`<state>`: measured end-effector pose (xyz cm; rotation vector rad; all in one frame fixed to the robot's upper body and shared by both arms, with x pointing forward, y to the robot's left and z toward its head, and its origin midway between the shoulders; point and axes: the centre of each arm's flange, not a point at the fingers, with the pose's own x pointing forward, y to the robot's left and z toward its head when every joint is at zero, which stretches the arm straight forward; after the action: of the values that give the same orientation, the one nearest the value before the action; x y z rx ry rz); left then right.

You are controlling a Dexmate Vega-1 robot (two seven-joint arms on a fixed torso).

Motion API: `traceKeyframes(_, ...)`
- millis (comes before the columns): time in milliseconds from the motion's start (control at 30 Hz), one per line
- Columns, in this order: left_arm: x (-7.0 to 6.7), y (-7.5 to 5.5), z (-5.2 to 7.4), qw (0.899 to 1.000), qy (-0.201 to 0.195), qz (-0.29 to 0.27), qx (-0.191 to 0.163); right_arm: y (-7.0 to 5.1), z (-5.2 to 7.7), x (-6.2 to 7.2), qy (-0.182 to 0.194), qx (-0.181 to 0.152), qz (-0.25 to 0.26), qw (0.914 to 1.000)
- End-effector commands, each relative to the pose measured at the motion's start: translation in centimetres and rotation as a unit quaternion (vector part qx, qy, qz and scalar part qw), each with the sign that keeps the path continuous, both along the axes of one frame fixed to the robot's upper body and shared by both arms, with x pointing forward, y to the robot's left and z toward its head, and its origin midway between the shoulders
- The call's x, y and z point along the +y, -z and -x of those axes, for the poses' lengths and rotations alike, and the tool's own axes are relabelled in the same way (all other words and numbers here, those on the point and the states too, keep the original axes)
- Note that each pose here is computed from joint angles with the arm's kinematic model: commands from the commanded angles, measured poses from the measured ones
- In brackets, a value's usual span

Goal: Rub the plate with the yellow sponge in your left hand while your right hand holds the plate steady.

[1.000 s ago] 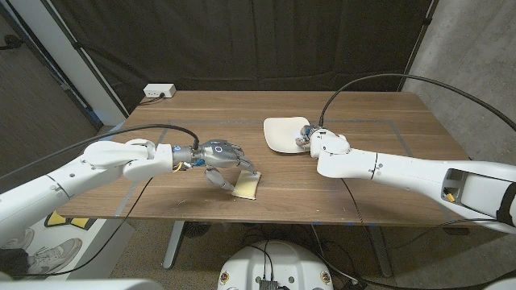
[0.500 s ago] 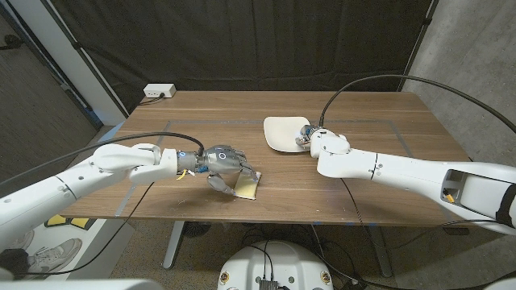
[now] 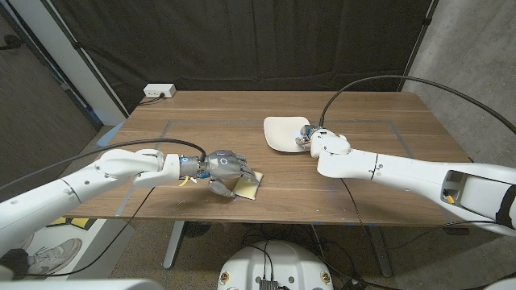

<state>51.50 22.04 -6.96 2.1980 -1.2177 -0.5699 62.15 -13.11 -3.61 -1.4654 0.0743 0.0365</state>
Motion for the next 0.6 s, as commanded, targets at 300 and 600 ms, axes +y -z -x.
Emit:
traceKeyframes(300, -0.2, 2.3, -0.7, 0.999, -0.013, -0.030, -0.012, -0.2, 0.5, -0.2, 0.000, -0.004, -0.006, 1.0000)
traceKeyframes(600, 0.0, 2.8, -0.7, 0.999, -0.014, -0.035, -0.019, -0.2, 0.7, -0.2, 0.002, -0.004, -0.004, 1.0000)
